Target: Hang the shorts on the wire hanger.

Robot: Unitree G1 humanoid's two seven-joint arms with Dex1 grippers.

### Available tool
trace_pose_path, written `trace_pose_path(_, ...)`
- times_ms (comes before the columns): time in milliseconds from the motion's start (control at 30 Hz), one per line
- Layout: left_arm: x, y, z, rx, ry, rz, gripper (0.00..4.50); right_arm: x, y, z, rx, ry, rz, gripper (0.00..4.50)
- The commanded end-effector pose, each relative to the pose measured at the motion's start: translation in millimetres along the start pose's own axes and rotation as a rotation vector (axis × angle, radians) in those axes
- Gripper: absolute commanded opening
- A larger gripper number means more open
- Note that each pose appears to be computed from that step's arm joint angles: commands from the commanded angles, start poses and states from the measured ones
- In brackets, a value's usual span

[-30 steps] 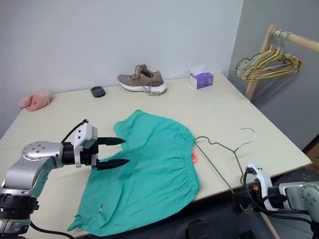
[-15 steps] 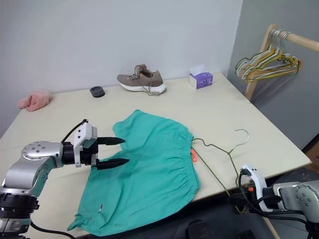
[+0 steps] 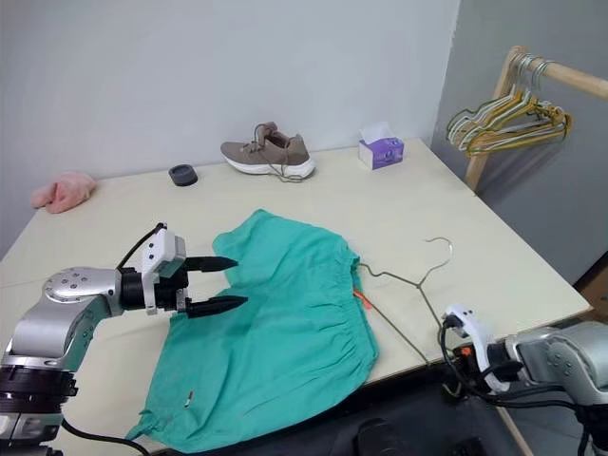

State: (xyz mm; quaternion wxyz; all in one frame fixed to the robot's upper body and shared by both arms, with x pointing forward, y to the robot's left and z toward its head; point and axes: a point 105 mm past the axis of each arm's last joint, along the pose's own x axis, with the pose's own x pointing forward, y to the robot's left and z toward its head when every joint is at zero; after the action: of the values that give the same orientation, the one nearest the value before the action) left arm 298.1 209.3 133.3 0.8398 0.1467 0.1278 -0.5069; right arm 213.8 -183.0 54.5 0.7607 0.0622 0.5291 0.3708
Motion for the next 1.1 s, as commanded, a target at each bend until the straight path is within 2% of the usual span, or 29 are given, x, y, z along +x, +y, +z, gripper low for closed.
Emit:
trace_pose_path(33, -3, 5, 10, 0.041, -0.021, 0.025, 4.37, 3, -2, 14, -0.032, -0.025, -0.02, 0.0)
trace_pose_path(167, -4, 6, 10, 0.042, -0.021, 0.034, 4.37, 5, -6, 27, 0.005, -0.047, -0.018, 0.0)
trace_pose_path(533, -6, 14, 14, 0.035, -0.054, 0.096, 4.37, 13, 28, 68, -0.009, -0.135, 0.138, 0.0)
trace_pose_path(667, -8, 18, 17, 0.027, -0.07, 0.112, 4.37, 8, 36, 60, -0.061, -0.071, 0.171, 0.0)
trace_pose_path(1100, -11, 19, 18, 0.023, -0.074, 0.124, 4.37, 24, 14, 61, -0.089, 0.011, 0.029, 0.0)
